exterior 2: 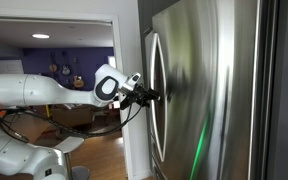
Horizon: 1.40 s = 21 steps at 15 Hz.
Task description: Close the top right fridge door
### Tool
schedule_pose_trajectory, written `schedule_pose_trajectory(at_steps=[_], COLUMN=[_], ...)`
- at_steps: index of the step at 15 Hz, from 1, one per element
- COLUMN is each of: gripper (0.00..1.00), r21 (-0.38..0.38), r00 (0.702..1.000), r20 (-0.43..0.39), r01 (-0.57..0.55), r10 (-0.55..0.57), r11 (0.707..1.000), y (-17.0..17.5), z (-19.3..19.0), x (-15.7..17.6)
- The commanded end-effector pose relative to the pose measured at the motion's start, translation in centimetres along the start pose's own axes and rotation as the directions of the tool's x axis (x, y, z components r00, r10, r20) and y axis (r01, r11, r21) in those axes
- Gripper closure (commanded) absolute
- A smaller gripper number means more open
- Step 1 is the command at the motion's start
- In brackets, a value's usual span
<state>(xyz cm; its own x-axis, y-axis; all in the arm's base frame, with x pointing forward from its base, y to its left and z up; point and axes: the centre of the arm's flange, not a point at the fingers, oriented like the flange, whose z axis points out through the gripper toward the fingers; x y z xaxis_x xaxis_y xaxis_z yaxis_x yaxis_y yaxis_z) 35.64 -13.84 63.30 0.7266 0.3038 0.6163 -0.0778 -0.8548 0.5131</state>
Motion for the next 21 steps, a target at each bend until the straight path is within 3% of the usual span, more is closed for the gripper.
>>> schedule_pose_trajectory(at_steps=[1,6,15,21], gripper=[0.00,0.00,0.00,0.00], r21=[-0.011,0.009,-0.023,-0.017], r00=[0.997,0.986,0.971,0.971], r20=[-0.053,-0.111,-0.128,-0.081], r01=[-0.060,-0.125,-0.207,-0.225], r10=[0.059,0.125,0.202,0.223], r11=[0.998,0.992,0.978,0.974], y=[1.9,2.5,5.1,4.7], z=[2.5,4.4,9.6,7.6], x=[0.5,1.9,5.9,5.2])
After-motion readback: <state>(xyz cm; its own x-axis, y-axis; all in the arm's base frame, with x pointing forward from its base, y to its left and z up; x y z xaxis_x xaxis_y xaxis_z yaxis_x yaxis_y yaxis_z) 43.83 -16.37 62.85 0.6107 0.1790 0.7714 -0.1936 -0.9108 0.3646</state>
